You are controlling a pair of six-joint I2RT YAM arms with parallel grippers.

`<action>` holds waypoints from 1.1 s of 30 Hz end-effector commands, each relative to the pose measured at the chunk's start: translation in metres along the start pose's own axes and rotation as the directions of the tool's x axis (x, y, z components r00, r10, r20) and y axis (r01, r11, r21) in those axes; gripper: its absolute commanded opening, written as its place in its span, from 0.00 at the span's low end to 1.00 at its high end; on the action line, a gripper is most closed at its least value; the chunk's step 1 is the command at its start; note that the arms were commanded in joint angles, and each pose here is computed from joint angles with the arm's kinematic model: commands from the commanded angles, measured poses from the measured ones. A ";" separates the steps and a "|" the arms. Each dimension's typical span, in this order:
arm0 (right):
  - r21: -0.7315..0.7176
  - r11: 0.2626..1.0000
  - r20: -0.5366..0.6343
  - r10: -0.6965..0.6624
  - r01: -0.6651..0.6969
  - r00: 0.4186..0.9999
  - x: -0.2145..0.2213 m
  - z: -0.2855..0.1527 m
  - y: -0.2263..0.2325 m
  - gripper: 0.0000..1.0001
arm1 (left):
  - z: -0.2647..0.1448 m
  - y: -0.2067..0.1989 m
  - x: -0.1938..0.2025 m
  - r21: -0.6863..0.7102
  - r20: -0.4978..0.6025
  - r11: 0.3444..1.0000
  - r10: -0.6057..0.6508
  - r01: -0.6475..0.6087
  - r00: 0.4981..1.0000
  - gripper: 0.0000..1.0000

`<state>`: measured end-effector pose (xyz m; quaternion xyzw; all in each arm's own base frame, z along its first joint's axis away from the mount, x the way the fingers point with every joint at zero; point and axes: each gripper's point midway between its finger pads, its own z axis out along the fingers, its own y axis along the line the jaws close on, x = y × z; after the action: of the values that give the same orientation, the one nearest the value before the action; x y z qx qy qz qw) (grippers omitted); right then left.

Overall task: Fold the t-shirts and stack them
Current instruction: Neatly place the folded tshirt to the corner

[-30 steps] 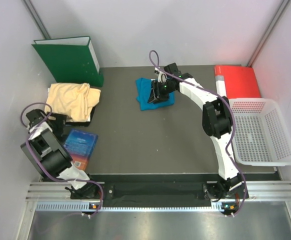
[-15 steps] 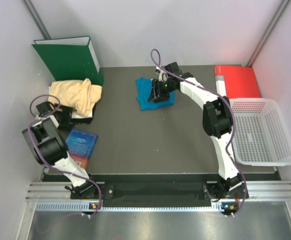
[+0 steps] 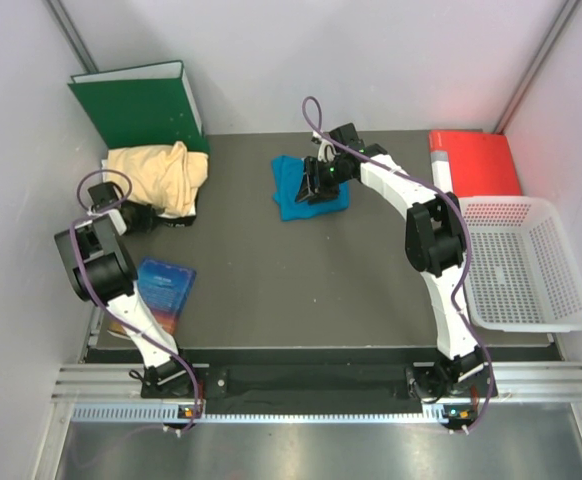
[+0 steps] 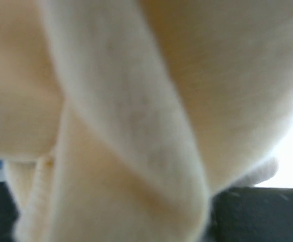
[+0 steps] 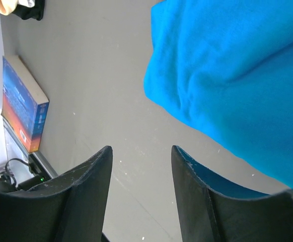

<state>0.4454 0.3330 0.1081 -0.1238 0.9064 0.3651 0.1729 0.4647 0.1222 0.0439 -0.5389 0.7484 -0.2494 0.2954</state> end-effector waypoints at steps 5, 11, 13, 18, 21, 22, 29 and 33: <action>-0.013 1.000 0.062 -0.011 0.012 0.998 -0.019 -0.007 0.004 0.51 | 0.011 0.013 0.136 -0.053 -0.412 0.989 0.103 -0.137 0.905 0.00; -0.014 1.000 0.063 -0.009 0.010 0.998 -0.020 -0.007 0.003 0.51 | -0.007 0.019 0.184 -0.073 -0.542 0.976 0.132 -0.203 0.830 0.00; -0.015 1.000 0.062 -0.007 0.008 0.998 -0.020 -0.005 0.001 0.51 | -0.017 0.021 0.193 -0.074 -0.574 0.977 0.123 -0.201 0.810 0.00; -0.015 1.000 0.063 -0.003 0.004 0.998 -0.021 -0.006 0.000 0.52 | -0.034 0.026 0.200 -0.091 -0.598 0.976 0.104 -0.197 0.795 0.00; -0.010 1.000 0.060 0.000 0.000 0.998 -0.021 -0.009 -0.003 0.52 | -0.041 0.029 0.210 -0.097 -0.616 0.979 0.083 -0.181 0.783 0.00; -0.007 1.000 0.058 0.001 0.000 0.998 -0.021 -0.009 -0.004 0.52 | -0.043 0.030 0.213 -0.097 -0.626 0.980 0.078 -0.177 0.776 0.00; 0.009 1.000 0.044 -0.003 0.003 0.999 -0.017 -0.013 -0.012 0.52 | -0.047 0.033 0.252 -0.077 -0.719 0.968 0.112 -0.238 0.686 0.00; 0.056 0.998 0.078 -0.025 0.021 0.997 -0.024 -0.020 -0.016 0.52 | -0.052 0.025 0.252 -0.052 -0.726 0.960 0.153 -0.276 0.670 0.21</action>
<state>0.4557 0.3197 0.1081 -0.1090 0.9085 0.3614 0.1794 0.4283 -0.0555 0.0443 -0.3533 0.8576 -0.3430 0.1485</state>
